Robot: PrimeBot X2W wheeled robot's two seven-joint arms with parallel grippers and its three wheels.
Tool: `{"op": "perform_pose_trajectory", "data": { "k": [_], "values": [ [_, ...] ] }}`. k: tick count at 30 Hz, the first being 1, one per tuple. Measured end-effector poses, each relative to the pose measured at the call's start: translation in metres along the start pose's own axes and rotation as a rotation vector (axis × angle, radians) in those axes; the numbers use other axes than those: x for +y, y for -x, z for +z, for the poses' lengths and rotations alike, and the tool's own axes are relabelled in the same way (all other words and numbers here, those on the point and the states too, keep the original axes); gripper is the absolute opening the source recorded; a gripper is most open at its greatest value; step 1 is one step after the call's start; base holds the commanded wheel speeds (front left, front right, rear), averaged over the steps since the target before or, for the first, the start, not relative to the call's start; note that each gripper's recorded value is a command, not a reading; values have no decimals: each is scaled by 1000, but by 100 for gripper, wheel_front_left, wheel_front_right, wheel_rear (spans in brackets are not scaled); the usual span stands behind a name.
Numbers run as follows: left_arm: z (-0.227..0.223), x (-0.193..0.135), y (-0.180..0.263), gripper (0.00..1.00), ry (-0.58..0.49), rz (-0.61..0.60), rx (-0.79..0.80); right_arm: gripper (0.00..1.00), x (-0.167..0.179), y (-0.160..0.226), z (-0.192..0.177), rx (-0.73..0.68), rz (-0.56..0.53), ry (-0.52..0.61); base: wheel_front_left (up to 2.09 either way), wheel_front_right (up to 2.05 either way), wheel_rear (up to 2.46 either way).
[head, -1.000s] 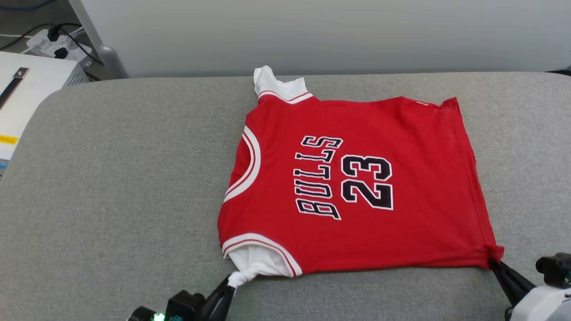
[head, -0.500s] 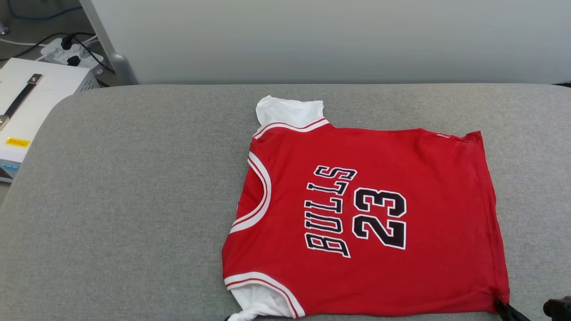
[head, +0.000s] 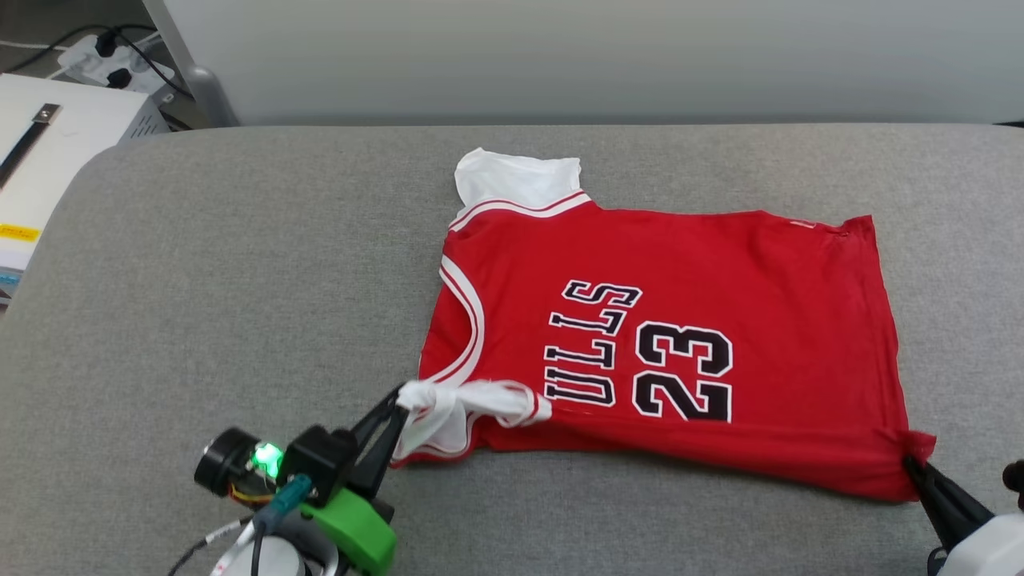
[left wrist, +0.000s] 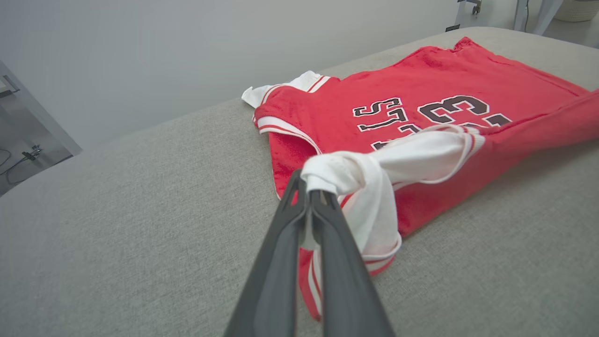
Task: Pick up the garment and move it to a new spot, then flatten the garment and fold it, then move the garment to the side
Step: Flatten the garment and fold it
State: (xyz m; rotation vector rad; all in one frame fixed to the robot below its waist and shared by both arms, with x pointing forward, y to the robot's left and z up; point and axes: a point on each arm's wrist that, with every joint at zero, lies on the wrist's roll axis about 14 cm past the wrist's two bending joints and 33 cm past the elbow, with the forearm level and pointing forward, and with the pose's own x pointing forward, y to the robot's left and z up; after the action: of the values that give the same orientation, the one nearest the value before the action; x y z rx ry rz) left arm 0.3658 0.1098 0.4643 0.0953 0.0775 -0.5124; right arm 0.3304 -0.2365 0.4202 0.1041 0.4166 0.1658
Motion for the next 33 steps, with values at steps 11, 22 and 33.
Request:
{"op": "perform_pose_trajectory", "data": {
  "k": [11,22,33],
  "values": [
    [-12,18,-69,0,-39,-100,77,0,-15,-50,26,25,-19,24,0,0,0],
    [-81,16,-84,0,55,-123,276,0,-30,-82,-16,184,-59,9,0,0,0],
    [-56,26,-84,100,94,-74,207,100,-22,-84,-9,128,-28,-11,0,0,0]
  ]
}}
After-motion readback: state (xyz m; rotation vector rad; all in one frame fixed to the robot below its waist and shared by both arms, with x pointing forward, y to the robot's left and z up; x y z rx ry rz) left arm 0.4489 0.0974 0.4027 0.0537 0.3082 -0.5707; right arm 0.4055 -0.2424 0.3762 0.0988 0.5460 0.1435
